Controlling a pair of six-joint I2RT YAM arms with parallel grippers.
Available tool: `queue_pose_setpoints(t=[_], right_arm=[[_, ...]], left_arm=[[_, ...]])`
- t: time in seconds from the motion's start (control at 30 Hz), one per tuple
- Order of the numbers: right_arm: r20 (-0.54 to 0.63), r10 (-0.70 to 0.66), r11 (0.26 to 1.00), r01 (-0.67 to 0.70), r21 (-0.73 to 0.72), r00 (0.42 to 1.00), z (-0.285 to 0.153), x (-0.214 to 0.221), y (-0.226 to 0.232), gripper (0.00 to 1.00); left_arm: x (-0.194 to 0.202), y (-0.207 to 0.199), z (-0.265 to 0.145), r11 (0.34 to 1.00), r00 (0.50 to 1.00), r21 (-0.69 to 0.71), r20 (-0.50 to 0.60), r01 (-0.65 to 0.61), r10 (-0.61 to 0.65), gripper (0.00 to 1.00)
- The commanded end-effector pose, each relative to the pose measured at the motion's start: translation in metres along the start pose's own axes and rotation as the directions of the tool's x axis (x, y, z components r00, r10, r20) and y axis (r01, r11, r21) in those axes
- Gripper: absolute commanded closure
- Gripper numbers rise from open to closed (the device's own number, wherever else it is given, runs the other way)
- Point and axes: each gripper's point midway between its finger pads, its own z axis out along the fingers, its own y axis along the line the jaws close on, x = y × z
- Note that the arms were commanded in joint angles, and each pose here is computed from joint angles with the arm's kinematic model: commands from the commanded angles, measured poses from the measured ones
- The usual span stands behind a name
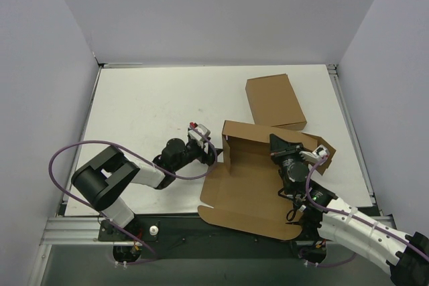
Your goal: Fold the paper box
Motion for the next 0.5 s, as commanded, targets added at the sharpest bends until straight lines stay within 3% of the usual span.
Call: queue_pose_setpoints(t=[0.0, 0.47], right_arm=[[-0.086, -0.207, 0.973, 0.215, 0.088, 0.974, -0.006, 0.017, -0.039, 1.00], [-0.089, -0.208, 0.972, 0.215, 0.089, 0.974, -0.006, 0.017, -0.039, 1.00]], left_arm=[[-0.038, -0.031, 0.004, 0.990, 0.991, 0.135, 0.131, -0.046, 0.028, 0.21], [-0.042, -0.035, -0.010, 0.988, 0.992, 0.148, 0.124, -0.045, 0.026, 0.22]])
